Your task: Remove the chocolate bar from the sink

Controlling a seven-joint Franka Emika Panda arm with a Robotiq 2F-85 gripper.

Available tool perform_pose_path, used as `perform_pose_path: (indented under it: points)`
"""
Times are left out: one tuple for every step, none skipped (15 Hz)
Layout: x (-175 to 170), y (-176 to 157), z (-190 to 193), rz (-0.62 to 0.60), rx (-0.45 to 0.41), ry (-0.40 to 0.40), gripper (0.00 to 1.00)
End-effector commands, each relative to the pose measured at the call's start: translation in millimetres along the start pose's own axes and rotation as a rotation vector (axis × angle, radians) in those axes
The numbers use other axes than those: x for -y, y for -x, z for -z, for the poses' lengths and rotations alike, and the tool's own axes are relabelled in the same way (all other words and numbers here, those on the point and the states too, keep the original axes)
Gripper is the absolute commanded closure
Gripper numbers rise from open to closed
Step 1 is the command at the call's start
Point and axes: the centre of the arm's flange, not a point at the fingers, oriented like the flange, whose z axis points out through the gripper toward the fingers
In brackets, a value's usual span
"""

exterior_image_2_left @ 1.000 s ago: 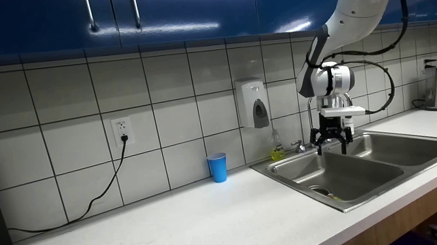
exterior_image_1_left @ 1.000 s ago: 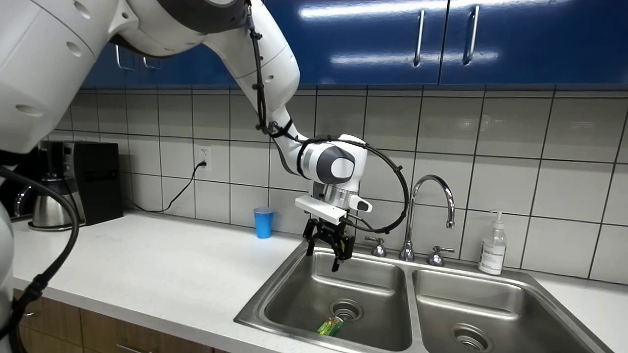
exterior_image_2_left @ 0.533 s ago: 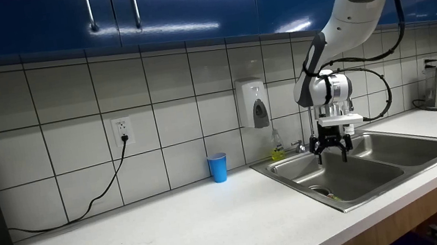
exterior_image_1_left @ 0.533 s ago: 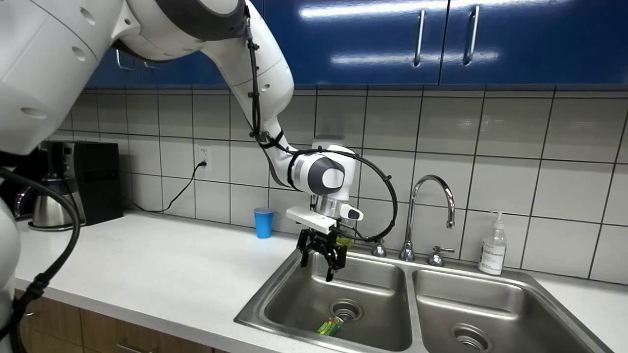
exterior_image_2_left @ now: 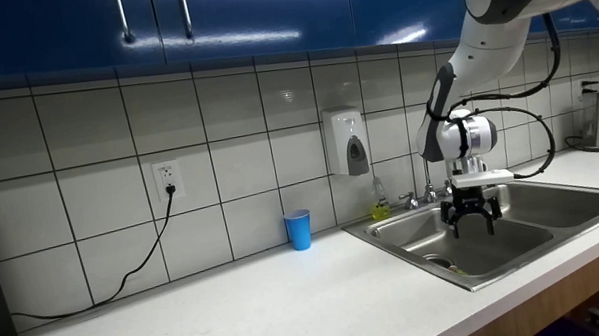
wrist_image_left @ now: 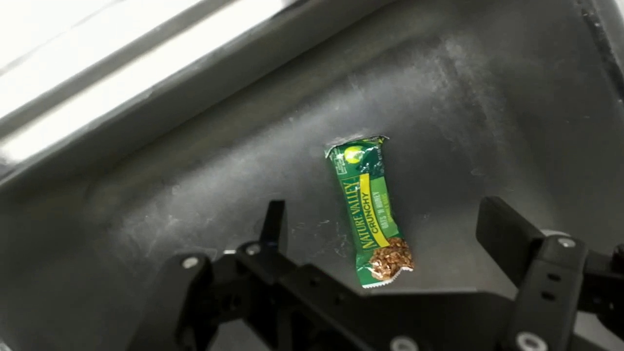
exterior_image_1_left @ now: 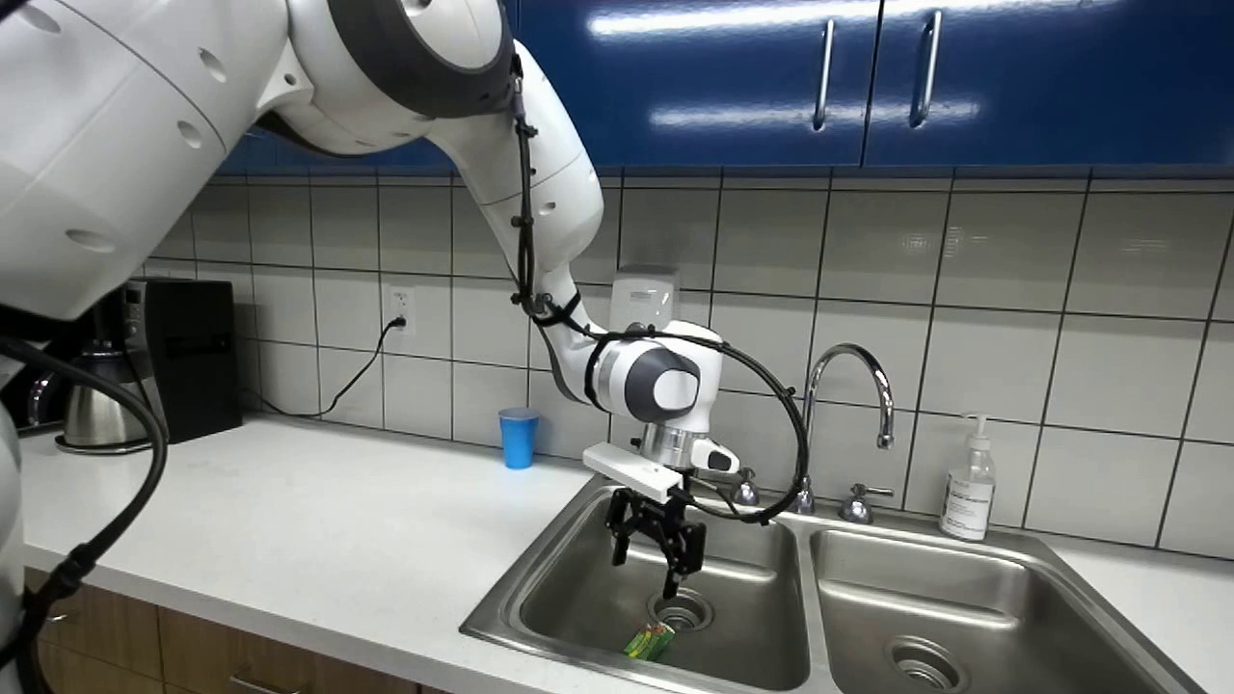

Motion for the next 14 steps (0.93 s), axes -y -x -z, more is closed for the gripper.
perform_pose_path:
  points:
    - [-18.5,-23.8,-18.7,-0.024,0.005,0.016,0.00]
    - [-21.7,-28.6,-24.6,-0.020,0.010,0.019,0.00]
    - [-23.8,-34.1,-29.8,-0.018,0.015,0.026,0.00]
    - [-24.9,-39.6,-34.6,-0.016,0.018,0.032,0.00]
    - [-24.7,-44.6,-37.9,-0.009,0.017,0.042,0.00]
    - [-23.5,-50.2,-41.8,0.003,0.018,0.052,0.00]
    - [-22.2,-54.7,-44.2,0.015,0.019,0.064,0.00]
    - [-20.0,-59.2,-47.0,0.033,0.018,0.073,0.00]
    - [-17.5,-63.9,-50.9,0.049,0.015,0.074,0.00]
    - [-14.4,-68.8,-55.2,0.065,0.016,0.074,0.00]
    - [-11.1,-72.3,-59.5,0.074,0.015,0.077,0.00]
    - [-6.4,-74.9,-63.6,0.086,0.016,0.077,0.00]
    - [-0.9,-76.8,-68.8,0.100,0.017,0.072,0.00]
    - [3.9,-78.0,-73.3,0.111,0.021,0.072,0.00]
